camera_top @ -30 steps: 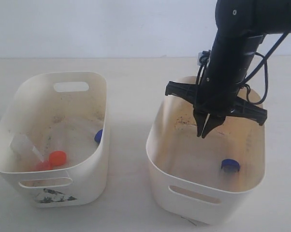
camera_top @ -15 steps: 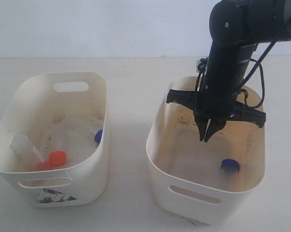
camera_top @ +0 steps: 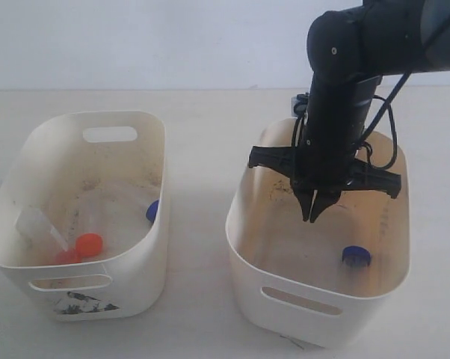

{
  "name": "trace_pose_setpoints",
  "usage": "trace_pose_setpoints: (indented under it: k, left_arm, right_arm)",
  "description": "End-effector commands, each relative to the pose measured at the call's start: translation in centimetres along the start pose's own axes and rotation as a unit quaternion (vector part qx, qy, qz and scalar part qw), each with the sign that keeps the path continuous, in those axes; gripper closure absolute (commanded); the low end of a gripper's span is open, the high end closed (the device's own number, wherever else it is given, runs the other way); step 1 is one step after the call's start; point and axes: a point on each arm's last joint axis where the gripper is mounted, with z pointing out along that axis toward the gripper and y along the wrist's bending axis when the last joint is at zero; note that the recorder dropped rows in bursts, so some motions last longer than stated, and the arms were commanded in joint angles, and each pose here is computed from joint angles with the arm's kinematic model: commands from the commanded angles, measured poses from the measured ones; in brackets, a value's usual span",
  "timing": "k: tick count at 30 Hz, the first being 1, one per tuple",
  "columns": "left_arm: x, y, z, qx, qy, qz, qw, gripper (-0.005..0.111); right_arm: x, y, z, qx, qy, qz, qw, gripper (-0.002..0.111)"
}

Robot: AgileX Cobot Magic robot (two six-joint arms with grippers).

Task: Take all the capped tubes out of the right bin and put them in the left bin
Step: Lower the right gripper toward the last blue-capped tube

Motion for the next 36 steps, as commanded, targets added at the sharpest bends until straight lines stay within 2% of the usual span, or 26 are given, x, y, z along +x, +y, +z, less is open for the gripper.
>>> trace_pose_setpoints:
  k: [1,11,23,36]
  left_arm:
    - [-0.1,0.0,0.0,0.002,-0.003,-0.005,1.0,0.102]
    - [-0.1,0.0,0.0,0.002,-0.003,-0.005,1.0,0.102]
    - [-0.1,0.0,0.0,0.002,-0.003,-0.005,1.0,0.102]
    - [-0.1,0.0,0.0,0.002,-0.003,-0.005,1.0,0.102]
  right_arm:
    - [0.2,-0.4,0.0,0.022,0.008,0.001,1.0,0.107]
    - [0.4,-0.5,0.1,0.025,0.02,0.004,0.999,0.107]
    - [1.8,-1.8,2.4,0.042,0.048,0.008,0.998,0.107]
    - [2.3,-2.1,2.4,0.058,0.073,-0.034,0.995,0.107]
